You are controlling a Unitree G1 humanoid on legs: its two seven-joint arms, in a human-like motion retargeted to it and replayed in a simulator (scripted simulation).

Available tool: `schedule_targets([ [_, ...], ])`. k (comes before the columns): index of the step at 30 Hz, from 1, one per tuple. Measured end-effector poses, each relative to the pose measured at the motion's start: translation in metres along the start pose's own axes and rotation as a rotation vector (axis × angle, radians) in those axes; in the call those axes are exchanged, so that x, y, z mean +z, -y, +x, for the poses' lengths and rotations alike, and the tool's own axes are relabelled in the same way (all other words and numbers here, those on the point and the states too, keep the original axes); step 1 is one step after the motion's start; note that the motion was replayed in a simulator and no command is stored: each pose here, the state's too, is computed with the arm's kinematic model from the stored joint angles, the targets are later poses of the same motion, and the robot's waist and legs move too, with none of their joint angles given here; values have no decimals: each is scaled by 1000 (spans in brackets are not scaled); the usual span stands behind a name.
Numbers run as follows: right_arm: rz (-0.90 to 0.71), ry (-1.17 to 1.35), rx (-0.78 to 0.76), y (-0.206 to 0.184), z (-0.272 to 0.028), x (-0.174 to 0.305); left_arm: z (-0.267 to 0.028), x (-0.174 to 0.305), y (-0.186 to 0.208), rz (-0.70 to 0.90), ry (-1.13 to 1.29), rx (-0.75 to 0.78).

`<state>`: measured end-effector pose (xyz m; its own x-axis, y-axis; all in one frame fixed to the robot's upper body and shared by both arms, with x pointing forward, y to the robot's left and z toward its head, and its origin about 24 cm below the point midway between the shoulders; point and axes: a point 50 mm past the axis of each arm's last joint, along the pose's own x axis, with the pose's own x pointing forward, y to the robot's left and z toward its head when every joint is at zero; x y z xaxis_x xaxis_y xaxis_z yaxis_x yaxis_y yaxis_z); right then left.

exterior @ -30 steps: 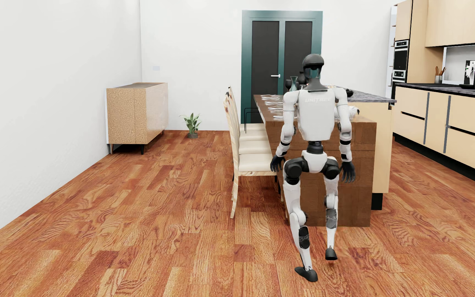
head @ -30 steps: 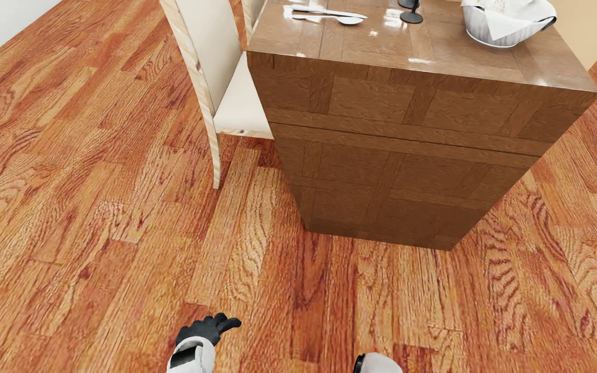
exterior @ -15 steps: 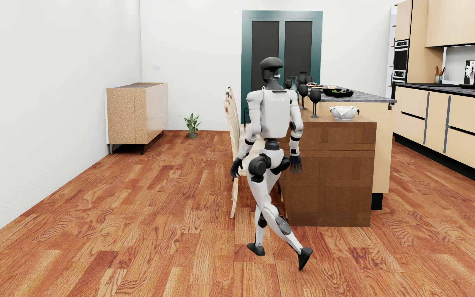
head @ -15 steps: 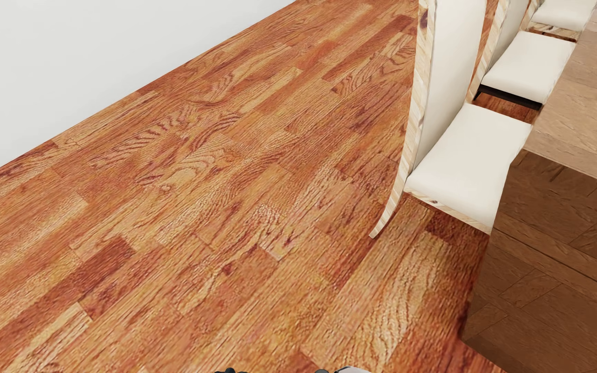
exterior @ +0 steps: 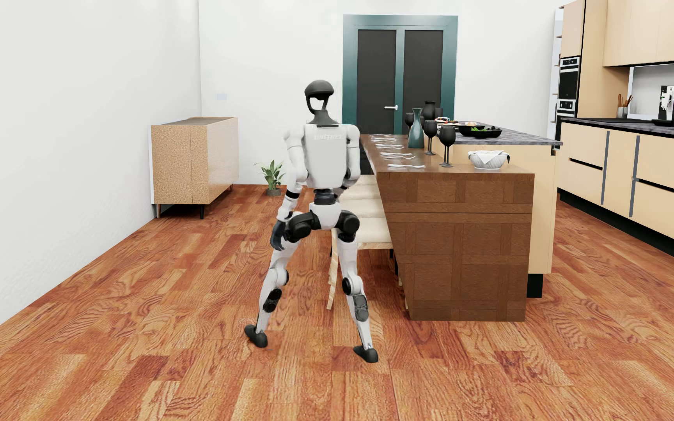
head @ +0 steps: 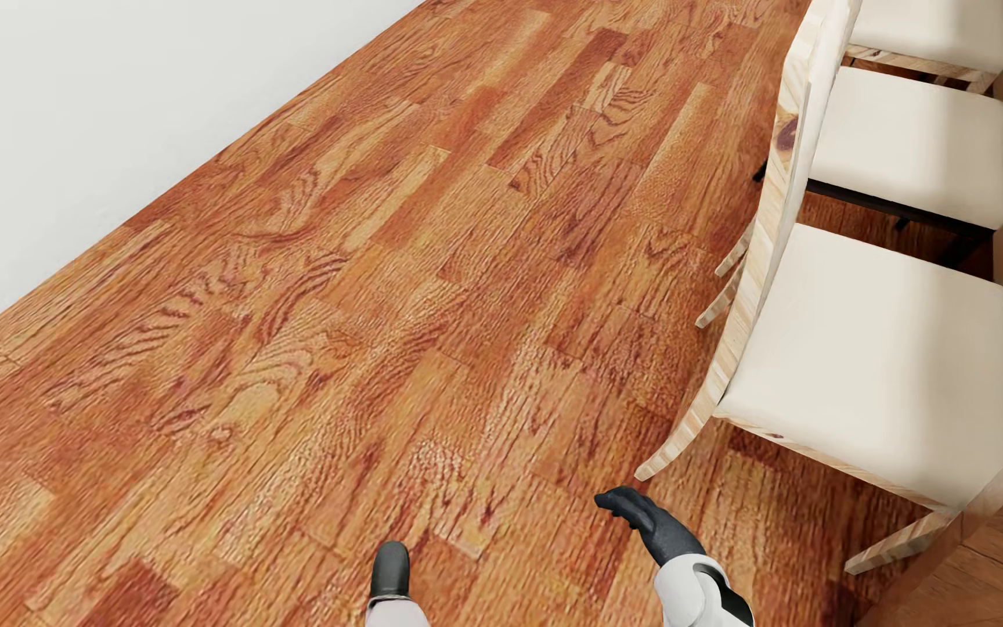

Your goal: Approach the chair

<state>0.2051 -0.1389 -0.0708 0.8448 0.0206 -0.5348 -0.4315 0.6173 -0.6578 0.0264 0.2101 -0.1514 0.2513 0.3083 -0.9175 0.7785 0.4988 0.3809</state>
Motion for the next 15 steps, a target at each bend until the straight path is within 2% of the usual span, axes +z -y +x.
schedule_targets([
  [3,-33,-46,89,-19,-8,-16,6,-4,-20,29,-19,58],
  [5,-1,-249,60,-19,-24,-66,13,3,-46,63,-41,106],
  [7,232,-688,-90,-40,-67,-131,17,21,-98,70,-67,222],
  [8,358,-909,-106,-61,-91,-152,13,31,-132,73,-40,317],
  [9,425,-1049,-55,-79,-111,-164,5,38,-167,33,-1,444],
  [10,379,-1085,115,-97,-125,-171,-6,45,-198,-18,72,570],
  [12,111,-892,487,-115,-138,-173,-35,58,-249,-105,250,750],
  [13,19,-807,608,-119,-144,-172,-50,62,-272,-70,318,820],
  [14,1,-764,652,-123,-147,-169,-66,67,-291,7,353,888],
  [15,54,-769,633,-125,-151,-166,-79,71,-307,82,362,948],
])
